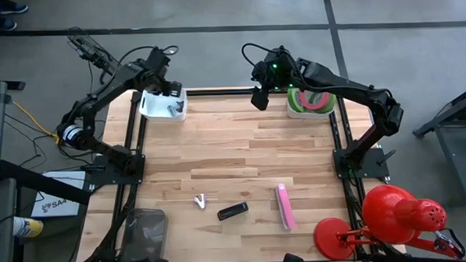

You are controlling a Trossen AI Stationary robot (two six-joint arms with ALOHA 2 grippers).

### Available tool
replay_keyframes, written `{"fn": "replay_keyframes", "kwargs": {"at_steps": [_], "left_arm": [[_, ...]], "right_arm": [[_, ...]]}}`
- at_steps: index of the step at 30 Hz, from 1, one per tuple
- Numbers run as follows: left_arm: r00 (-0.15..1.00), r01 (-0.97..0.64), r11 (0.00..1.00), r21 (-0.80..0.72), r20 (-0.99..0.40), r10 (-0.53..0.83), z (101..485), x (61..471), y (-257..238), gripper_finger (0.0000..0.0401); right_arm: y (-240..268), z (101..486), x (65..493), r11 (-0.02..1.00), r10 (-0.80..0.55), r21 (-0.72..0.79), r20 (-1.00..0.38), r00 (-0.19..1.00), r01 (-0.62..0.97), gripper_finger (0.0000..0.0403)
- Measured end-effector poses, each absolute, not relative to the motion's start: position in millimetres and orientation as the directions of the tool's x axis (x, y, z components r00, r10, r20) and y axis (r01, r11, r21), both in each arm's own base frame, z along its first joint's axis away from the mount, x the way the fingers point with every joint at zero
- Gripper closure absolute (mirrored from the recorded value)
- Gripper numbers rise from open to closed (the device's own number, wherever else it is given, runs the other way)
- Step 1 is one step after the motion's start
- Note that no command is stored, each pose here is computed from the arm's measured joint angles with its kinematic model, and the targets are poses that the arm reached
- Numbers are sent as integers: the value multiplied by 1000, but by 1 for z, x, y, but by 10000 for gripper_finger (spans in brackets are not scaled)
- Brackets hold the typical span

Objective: Pick and place Stapler, Stapler remover, tape
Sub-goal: Put the light green staple remover into the left white bin

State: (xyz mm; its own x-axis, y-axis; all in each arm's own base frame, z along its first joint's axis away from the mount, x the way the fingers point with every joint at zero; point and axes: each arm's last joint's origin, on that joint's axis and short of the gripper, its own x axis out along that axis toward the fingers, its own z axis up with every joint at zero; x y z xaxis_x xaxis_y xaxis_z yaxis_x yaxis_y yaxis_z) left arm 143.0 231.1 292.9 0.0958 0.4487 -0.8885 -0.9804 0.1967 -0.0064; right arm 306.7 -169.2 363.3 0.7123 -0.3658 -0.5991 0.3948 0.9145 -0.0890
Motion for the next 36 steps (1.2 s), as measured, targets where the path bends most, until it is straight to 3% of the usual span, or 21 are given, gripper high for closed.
{"fn": "replay_keyframes", "kwargs": {"at_steps": [9,25,36], "left_arm": [[63,-993,116,-23,-934,352,268,126,237,313],[-21,-995,92,39,-981,195,217,134,250,313],[-50,-997,49,62,-975,217,216,134,252,313]], "right_arm": [[-169,363,307,915,-365,-89,-599,712,394,192],[-169,363,307,916,-361,-86,-599,715,391,192],[-169,363,307,916,-361,-86,-600,714,391,192]]}}
